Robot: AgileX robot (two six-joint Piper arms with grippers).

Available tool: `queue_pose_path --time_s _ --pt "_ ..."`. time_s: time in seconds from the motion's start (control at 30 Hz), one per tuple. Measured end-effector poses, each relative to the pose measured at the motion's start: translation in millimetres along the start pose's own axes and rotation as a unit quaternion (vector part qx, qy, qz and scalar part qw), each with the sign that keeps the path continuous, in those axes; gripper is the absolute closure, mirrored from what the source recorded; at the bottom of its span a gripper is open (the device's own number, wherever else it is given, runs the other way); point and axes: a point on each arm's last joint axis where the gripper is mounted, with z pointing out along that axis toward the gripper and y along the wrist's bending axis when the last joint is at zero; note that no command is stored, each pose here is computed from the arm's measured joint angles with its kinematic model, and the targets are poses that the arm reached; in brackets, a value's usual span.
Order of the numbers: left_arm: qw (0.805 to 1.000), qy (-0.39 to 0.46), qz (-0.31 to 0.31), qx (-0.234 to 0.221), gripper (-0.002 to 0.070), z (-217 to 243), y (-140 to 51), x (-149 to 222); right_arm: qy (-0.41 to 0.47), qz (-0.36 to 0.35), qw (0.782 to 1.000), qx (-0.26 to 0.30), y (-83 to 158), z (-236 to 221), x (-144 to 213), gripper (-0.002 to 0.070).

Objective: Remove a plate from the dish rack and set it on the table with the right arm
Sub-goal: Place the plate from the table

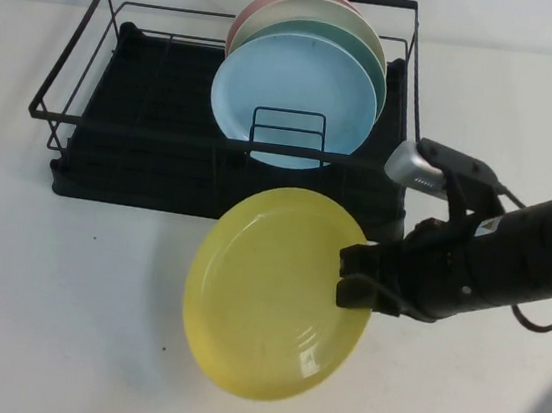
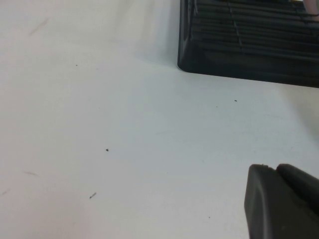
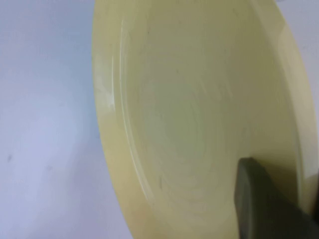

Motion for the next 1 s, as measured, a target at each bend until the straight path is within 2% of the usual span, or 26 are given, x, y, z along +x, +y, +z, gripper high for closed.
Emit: queue_pose_path --time_s 0.3,0.73,0.87,1.0 --pt "1.000 0.000 0.000 0.000 0.0679 0.0 0.0 0.0 0.029 0.053 0.998 0.015 -26.8 65.4 -2.9 0.0603" --pt "1.000 0.000 0.000 0.000 0.0679 0.0 0.0 0.0 0.015 0.087 0.996 0.028 -41.8 82.8 -8.8 0.0595" --pt "1.000 0.000 0.000 0.000 0.0679 0.0 0.0 0.0 0.008 0.075 0.996 0.042 -46.7 87.1 -9.7 0.0524" --pt "1.000 0.000 0.000 0.000 0.0679 0.0 0.0 0.0 -0.003 0.054 0.997 0.060 -52.7 90.9 -11.3 0.0420"
